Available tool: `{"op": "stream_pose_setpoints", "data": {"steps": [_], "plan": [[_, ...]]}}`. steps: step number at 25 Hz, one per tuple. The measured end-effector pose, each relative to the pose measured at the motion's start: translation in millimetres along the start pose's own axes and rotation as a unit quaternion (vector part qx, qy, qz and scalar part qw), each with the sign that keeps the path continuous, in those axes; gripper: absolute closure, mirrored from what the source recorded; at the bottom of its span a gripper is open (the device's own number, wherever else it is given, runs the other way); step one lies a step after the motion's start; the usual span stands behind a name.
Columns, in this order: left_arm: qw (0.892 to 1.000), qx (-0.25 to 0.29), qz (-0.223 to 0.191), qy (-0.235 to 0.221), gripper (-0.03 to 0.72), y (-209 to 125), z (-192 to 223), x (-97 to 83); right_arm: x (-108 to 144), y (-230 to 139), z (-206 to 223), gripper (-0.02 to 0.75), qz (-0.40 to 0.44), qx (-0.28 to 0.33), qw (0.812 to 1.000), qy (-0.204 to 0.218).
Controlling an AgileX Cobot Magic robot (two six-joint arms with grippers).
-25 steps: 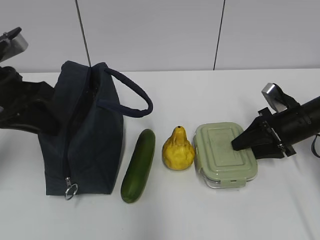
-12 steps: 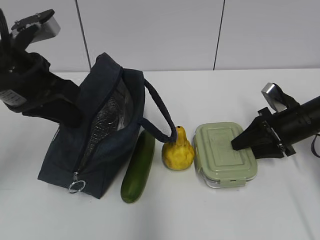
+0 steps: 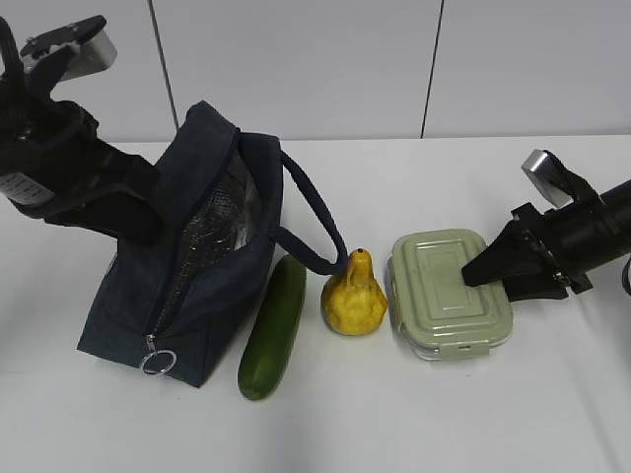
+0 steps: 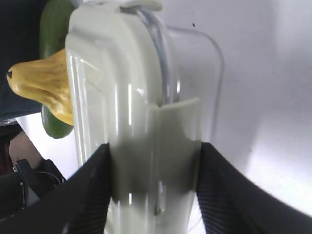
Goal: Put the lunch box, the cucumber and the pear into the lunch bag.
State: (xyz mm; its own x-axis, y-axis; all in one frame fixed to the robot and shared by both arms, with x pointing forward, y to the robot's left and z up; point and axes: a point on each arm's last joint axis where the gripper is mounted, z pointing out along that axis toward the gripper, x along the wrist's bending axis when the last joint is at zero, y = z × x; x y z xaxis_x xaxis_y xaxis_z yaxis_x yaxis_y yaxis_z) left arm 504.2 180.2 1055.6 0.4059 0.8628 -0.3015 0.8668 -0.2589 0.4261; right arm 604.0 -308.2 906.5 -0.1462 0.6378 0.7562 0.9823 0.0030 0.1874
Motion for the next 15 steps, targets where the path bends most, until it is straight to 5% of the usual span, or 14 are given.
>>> {"op": "stream_pose_setpoints", "data": {"steps": [15], "plan": [[1.000,0.000,0.000,0.001,0.687,0.1,0.3,0.3,2.9,2.0,-2.0,0.353,0.004,-0.011,1.000,0.002]]}}
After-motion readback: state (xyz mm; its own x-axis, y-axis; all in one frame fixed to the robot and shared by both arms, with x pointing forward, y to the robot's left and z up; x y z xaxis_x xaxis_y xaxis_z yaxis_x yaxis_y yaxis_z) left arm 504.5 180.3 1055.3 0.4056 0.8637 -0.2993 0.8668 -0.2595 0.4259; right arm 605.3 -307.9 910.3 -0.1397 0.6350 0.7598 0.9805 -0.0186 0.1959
